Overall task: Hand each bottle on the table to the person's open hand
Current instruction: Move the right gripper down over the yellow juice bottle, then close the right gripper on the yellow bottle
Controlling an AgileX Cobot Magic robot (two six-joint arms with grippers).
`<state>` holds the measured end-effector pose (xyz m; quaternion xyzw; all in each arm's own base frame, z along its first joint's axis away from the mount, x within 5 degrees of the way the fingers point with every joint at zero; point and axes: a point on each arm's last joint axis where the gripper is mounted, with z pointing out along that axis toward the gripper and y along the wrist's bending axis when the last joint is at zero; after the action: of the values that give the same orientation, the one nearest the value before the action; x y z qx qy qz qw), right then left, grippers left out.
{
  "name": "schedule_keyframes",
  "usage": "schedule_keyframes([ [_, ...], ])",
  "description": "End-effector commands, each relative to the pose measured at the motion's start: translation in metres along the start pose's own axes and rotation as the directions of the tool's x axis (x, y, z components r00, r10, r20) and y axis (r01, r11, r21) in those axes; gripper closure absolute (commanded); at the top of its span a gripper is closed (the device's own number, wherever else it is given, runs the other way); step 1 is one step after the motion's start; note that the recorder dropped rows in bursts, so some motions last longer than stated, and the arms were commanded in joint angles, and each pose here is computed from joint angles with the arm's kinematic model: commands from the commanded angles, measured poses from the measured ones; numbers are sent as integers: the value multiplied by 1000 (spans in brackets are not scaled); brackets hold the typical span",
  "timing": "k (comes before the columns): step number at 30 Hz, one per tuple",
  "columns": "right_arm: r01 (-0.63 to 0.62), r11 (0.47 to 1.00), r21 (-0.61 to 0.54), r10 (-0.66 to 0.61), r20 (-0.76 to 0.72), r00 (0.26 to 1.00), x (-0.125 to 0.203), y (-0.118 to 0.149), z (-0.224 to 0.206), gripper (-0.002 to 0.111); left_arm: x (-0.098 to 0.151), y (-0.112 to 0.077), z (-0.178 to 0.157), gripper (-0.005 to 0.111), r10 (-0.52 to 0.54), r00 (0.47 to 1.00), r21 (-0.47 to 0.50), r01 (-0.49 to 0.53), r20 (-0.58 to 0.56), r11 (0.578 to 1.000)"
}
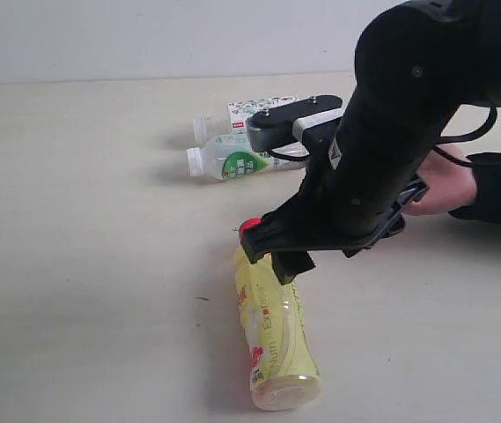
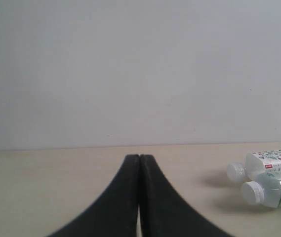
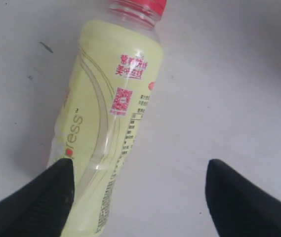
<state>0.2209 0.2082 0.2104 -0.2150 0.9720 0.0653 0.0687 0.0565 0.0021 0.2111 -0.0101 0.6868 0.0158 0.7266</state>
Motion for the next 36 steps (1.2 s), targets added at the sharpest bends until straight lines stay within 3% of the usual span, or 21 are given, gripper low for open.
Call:
schedule_keyframes([
  [1,-25,999,-39,24,-16,1000,-5,6,15,33,0,0,0,107,-5,1000,-3,5,2,1000],
  [10,-53,999,-6,51,-119,992,-8,5,61,33,0,0,0,107,-5,1000,-3,5,2,1000],
  [19,-52,998,-16,50,-122,991,-10,6,71,38,0,0,0,107,-5,1000,-3,5,2,1000],
  [25,-51,999,-7,49,-157,986,-7,6,71,67,0,0,0,107,-5,1000,-3,5,2,1000],
  [31,-2,1000,12,4,-155,988,-7,3,71,108,0,0,0,107,-5,1000,-3,5,2,1000],
  [36,36,999,4,-35,-102,994,-9,3,57,108,0,0,0,107,-5,1000,-3,5,2,1000],
])
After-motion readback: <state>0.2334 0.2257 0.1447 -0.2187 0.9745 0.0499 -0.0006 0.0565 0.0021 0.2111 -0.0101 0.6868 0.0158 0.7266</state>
